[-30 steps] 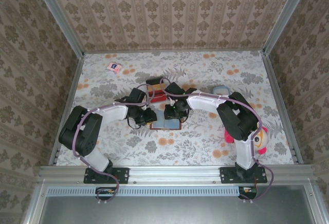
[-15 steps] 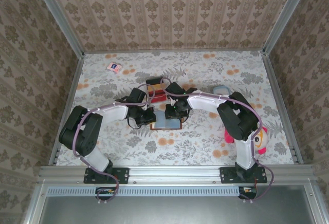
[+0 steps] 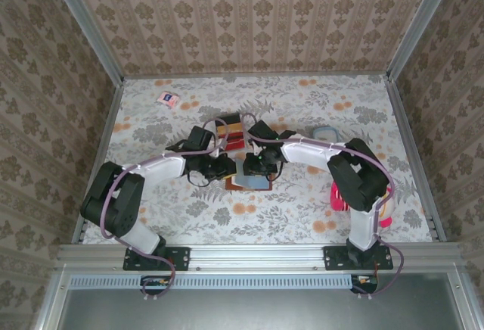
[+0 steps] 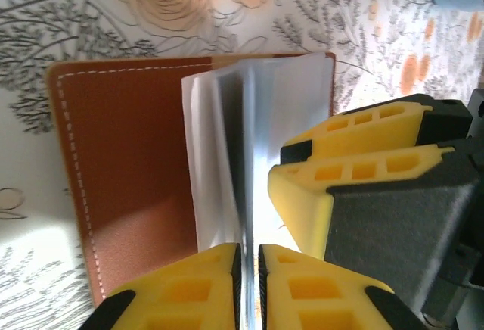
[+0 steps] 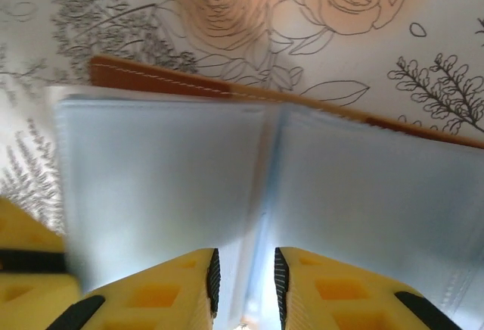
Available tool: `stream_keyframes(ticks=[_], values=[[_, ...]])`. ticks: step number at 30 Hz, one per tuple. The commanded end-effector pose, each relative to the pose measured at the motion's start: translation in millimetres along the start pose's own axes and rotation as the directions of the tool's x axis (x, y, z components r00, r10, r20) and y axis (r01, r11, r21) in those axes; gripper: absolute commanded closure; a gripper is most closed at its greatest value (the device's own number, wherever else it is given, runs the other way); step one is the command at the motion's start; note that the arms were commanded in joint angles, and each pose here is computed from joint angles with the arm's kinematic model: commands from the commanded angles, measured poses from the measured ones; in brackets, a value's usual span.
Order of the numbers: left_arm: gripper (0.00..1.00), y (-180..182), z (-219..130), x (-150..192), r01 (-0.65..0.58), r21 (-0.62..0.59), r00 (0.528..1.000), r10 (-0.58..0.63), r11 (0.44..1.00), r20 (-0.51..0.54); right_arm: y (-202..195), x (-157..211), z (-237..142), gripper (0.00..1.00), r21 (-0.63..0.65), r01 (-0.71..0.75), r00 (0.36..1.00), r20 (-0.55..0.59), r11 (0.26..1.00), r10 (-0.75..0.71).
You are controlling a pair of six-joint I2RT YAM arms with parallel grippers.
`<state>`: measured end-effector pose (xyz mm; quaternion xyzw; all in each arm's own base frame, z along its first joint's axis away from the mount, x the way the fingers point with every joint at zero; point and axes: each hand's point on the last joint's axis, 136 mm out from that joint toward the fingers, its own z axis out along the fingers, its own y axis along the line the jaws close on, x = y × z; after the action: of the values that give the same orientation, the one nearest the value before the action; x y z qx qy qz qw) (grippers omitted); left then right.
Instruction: Take the credit cards out of the card holder
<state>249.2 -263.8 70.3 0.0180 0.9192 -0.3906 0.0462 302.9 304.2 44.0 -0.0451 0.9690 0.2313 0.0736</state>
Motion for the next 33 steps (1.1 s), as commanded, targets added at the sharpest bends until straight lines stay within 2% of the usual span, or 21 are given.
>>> stream_keyframes(ticks=[1,10,17,24,26,29,33], values=[[0.82,-27,-3,-3,-0.046,0.089,0.999,0.047,0.995,-0.005,13,-7,-24,0.68,-0.072,-0.025,0.998,0.055,0.997,0.029],[0.77,-41,3,-3,-0.069,0.113,0.997,0.072,0.991,-0.025,-1,-16,-46,0.63,-0.087,-0.092,0.985,0.139,0.992,0.103],[0.7,-55,11,-3,-0.091,0.123,0.995,0.096,0.988,-0.036,-22,-22,-61,0.58,-0.073,-0.154,0.965,0.203,0.985,0.166],[0.66,-54,25,-4,-0.093,0.091,0.994,0.098,0.992,-0.051,-32,-21,-63,0.57,-0.079,-0.179,0.961,0.201,0.981,0.192],[0.66,-52,24,-4,-0.091,0.073,0.994,0.095,0.993,-0.046,-30,-21,-62,0.57,-0.087,-0.172,0.963,0.194,0.981,0.186],[0.65,-30,17,-9,-0.078,-0.045,0.997,0.078,0.996,-0.003,-27,-19,-60,0.56,-0.09,-0.156,0.97,0.176,0.984,0.17],[0.64,7,3,-9,0.0,-0.154,0.999,0.007,0.988,0.044,-18,-13,-49,0.55,-0.064,-0.104,0.986,0.126,0.993,0.111]])
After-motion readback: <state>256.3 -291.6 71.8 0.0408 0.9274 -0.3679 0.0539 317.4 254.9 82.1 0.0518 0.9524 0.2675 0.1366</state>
